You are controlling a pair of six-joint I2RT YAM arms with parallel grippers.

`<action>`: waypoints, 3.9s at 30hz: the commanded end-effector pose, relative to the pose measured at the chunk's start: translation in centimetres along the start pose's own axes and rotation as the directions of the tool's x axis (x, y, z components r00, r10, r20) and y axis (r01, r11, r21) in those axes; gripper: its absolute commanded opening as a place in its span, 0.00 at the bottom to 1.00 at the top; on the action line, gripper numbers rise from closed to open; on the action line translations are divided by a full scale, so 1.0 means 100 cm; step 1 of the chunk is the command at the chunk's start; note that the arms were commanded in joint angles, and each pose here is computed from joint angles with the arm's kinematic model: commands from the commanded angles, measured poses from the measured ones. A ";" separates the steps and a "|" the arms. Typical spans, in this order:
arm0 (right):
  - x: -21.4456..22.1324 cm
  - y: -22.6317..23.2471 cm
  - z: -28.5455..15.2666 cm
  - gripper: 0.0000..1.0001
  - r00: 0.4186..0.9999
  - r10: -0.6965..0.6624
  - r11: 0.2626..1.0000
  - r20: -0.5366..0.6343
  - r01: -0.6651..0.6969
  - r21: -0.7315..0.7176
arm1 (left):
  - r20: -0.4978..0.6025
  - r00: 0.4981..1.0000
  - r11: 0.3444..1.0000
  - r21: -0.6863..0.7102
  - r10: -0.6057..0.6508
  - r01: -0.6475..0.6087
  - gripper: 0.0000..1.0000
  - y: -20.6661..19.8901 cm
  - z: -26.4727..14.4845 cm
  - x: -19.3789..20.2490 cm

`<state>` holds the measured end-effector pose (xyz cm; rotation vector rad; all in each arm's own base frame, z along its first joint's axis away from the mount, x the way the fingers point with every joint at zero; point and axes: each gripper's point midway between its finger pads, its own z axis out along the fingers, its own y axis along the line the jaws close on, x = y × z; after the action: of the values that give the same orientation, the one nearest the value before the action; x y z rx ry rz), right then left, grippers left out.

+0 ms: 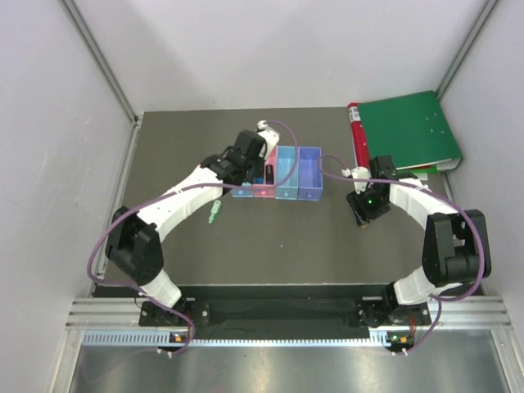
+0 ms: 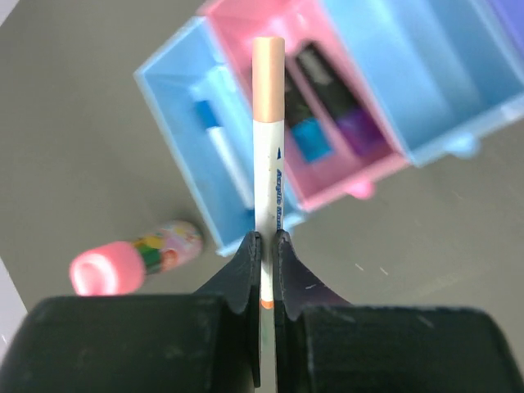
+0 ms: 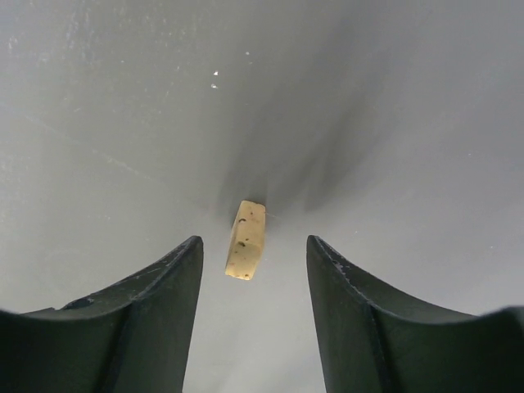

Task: Sort the stationery into containers
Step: Place the pen in the storage box, then pick up the stationery from the center of the board, then place the stationery in the storage box.

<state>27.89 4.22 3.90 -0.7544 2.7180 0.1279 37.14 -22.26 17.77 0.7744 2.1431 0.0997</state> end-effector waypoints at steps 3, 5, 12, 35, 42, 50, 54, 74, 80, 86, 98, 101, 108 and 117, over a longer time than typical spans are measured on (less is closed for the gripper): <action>-0.006 0.000 0.001 0.41 1.000 -0.007 1.000 0.024 0.006 0.008 | 0.004 0.988 0.985 -0.072 -0.156 0.155 0.00 0.041 0.016 -0.011; -0.006 0.000 0.001 0.35 1.000 -0.006 1.000 0.022 0.006 0.008 | -0.013 0.982 0.980 -0.075 -0.187 0.185 0.00 0.047 0.025 -0.008; -0.006 0.000 0.000 0.09 1.000 -0.005 1.000 0.023 0.005 0.013 | -0.038 0.967 0.966 -0.072 -0.253 0.250 0.00 0.054 0.044 0.000; -0.044 0.000 -0.042 0.00 0.994 -0.052 0.998 0.100 0.049 0.033 | -0.034 0.933 0.933 -0.048 -0.359 0.357 0.01 0.062 0.046 -0.010; -0.071 -0.004 -0.084 0.00 0.982 -0.087 0.995 0.169 0.077 0.067 | 0.007 0.924 0.924 0.003 -0.382 0.382 0.38 0.060 0.022 -0.020; -0.125 -0.009 -0.136 0.00 0.943 -0.137 0.987 0.302 0.102 0.127 | 0.071 0.944 0.944 0.099 -0.322 0.314 0.85 0.056 -0.011 -0.031; -0.156 -0.007 -0.151 0.00 0.918 -0.158 0.984 0.364 0.115 0.136 | 0.022 0.976 0.967 0.141 -0.219 0.213 0.85 0.044 -0.019 -0.004; -0.258 0.023 -0.095 0.00 0.884 -0.241 0.970 0.400 0.229 0.080 | -0.214 0.977 1.000 -0.016 0.015 -0.019 0.81 0.046 -0.023 0.140; -0.267 0.035 -0.067 0.00 0.890 -0.265 0.963 0.372 0.263 0.056 | -0.244 0.969 1.000 0.000 0.030 -0.031 0.81 0.037 -0.012 0.160; -0.266 0.046 -0.047 0.00 0.893 -0.289 0.955 0.344 0.294 0.038 | -0.263 0.964 1.000 0.007 0.031 -0.030 0.81 0.030 0.004 0.175; -0.263 0.051 -0.021 0.35 0.901 -0.310 0.948 0.304 0.316 0.032 | -0.292 0.956 1.000 0.022 0.024 -0.018 0.78 0.024 0.030 0.192; -0.264 0.051 -0.026 0.44 0.898 -0.312 0.948 0.310 0.317 0.036 | -0.292 0.956 1.000 0.021 0.018 -0.013 0.77 0.024 0.033 0.194; -0.267 0.051 -0.043 0.68 0.888 -0.315 0.948 0.334 0.314 0.057 | -0.293 0.956 0.999 0.029 -0.011 0.020 0.73 0.023 0.040 0.197; -0.272 0.050 -0.090 0.75 0.858 -0.318 0.947 0.403 0.305 0.097 | -0.320 0.945 0.996 0.039 -0.062 0.078 0.67 0.020 0.052 0.212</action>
<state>44.71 19.47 13.47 -1.0648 2.3401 0.1626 33.24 -10.08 3.02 0.7702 2.4054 0.1890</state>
